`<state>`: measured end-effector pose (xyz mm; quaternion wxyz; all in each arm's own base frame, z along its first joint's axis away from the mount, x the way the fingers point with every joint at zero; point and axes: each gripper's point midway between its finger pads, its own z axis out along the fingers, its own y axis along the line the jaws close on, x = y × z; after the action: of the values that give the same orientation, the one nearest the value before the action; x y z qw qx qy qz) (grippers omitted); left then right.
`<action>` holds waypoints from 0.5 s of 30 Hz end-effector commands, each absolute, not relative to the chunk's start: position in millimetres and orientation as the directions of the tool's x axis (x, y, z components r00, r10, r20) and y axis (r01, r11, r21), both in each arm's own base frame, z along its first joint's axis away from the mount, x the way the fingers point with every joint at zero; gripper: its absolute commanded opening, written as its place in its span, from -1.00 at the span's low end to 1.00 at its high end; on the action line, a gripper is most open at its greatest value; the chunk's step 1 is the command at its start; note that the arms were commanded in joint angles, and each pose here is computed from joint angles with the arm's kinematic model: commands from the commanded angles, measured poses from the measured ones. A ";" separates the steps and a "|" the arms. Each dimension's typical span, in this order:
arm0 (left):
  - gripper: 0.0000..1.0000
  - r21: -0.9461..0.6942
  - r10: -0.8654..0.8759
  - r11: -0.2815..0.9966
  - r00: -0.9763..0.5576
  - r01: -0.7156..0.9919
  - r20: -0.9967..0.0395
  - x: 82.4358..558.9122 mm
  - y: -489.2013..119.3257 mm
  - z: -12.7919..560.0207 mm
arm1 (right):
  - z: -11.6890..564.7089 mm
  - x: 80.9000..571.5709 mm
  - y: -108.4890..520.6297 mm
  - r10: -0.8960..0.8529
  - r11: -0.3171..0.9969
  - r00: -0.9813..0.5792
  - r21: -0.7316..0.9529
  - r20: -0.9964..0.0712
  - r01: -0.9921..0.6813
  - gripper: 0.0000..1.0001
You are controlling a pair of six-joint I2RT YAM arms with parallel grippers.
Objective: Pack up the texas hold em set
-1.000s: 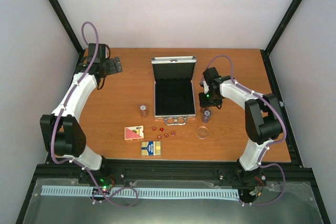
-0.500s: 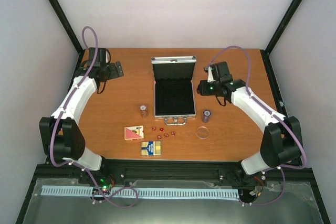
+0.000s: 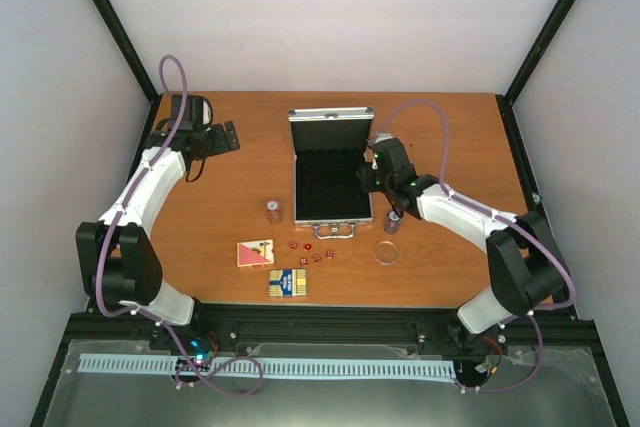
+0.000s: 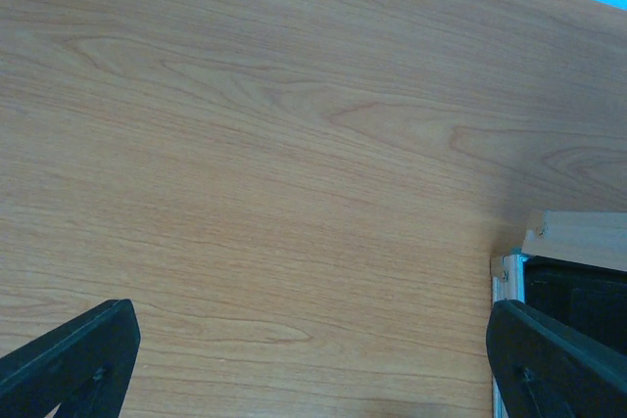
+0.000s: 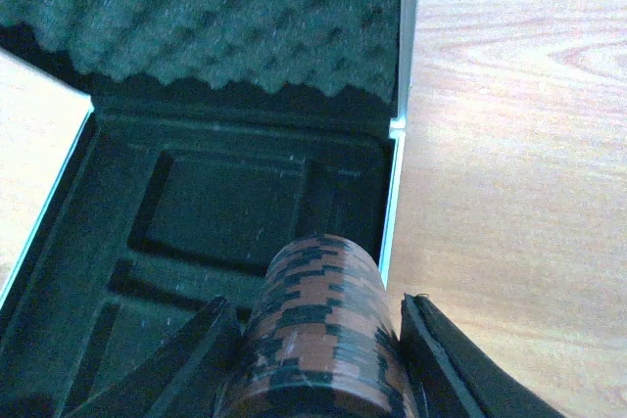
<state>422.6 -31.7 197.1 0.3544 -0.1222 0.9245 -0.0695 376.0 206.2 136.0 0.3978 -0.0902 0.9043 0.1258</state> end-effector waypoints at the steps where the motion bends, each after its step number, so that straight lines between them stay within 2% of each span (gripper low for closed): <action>1: 0.99 -0.246 -0.288 0.955 -0.708 -0.165 -0.645 423.2 -37.0 199.0 | 165.2 412.9 220.2 0.016 0.958 -0.530 0.166 -0.848 -0.235 -0.94; 15: 0.99 -0.226 -0.269 0.961 -0.738 -0.161 -0.618 414.1 -36.6 179.4 | 145.1 441.3 232.1 0.012 0.967 -0.511 0.140 -0.860 -0.214 -0.94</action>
<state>411.9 -34.4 171.1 0.3279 -0.1207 0.9340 -0.0741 412.2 215.5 96.8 0.4143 -0.0758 0.9024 0.0912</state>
